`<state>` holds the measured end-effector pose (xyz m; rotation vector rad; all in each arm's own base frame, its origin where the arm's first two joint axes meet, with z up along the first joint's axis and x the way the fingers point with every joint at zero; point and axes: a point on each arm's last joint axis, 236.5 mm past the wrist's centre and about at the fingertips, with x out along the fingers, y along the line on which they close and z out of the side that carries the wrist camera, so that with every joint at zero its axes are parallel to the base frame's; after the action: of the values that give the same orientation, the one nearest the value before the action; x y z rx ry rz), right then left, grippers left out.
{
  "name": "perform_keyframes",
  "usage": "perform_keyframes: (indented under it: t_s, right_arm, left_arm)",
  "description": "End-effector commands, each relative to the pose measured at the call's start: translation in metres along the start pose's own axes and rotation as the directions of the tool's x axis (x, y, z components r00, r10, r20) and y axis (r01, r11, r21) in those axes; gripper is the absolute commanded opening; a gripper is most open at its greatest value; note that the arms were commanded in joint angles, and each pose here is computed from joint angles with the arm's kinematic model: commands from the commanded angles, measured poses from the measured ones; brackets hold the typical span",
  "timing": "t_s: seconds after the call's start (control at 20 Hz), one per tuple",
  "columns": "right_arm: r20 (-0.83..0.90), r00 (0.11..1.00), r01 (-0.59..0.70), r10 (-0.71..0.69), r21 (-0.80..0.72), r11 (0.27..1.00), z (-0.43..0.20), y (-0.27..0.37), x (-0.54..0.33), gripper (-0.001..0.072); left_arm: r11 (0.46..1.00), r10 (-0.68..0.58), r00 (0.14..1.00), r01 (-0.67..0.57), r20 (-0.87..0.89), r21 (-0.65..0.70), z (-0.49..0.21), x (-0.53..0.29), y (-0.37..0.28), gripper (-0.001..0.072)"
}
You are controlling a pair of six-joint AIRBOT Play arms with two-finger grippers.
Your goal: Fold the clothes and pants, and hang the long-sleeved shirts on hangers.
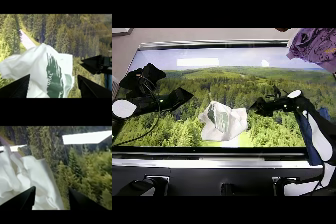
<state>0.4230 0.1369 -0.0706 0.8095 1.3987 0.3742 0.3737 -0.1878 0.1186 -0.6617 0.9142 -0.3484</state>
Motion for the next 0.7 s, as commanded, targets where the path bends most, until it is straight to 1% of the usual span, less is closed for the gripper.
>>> perform_keyframes:
  t_s: [0.0, 0.2, 0.3, 0.35, 0.4, 0.5, 0.65]
  right_arm:
    - [-0.003, 1.000, 0.018, -0.018, -0.013, 1.000, -0.002, 0.000, 0.022, 0.0476]
    - [-0.057, 0.998, 0.027, -0.025, 0.033, 0.999, -0.013, -0.008, 0.042, 0.0476]
    - [-0.069, 0.997, 0.027, -0.025, 0.030, 0.999, -0.017, -0.006, 0.045, 0.0471]
    - [-0.074, 0.997, 0.028, -0.026, 0.026, 0.999, -0.018, -0.005, 0.047, 0.0390]
    - [-0.078, 0.997, 0.031, -0.029, 0.019, 0.999, -0.020, -0.004, 0.048, 0.0250]
    - [-0.077, 0.997, 0.028, -0.027, 0.018, 0.999, -0.020, -0.002, 0.049, 0.0032]
    - [-0.064, 0.998, 0.026, -0.026, 0.002, 1.000, -0.018, 0.004, 0.041, 0.0032]
  left_arm:
    - [1.000, 0.006, 1.000, -0.006, 0.004, 0.006, 0.001, 0.000, 0.002, 0.0672]
    - [1.000, 0.006, 1.000, -0.006, 0.002, 0.006, 0.001, 0.000, 0.002, 0.0672]
    - [1.000, 0.007, 1.000, -0.007, 0.001, 0.002, 0.001, 0.000, 0.002, 0.0672]
    - [1.000, 0.009, 1.000, -0.009, 0.002, 0.002, 0.001, 0.000, 0.002, 0.0672]
    - [0.999, 0.023, 1.000, -0.022, 0.003, -0.023, 0.002, 0.000, 0.007, 0.0672]
    - [0.992, 0.087, 0.996, -0.088, -0.019, -0.085, 0.000, -0.002, 0.033, 0.0672]
    - [0.970, 0.184, 0.981, -0.191, -0.058, -0.154, -0.009, -0.001, 0.093, 0.0671]
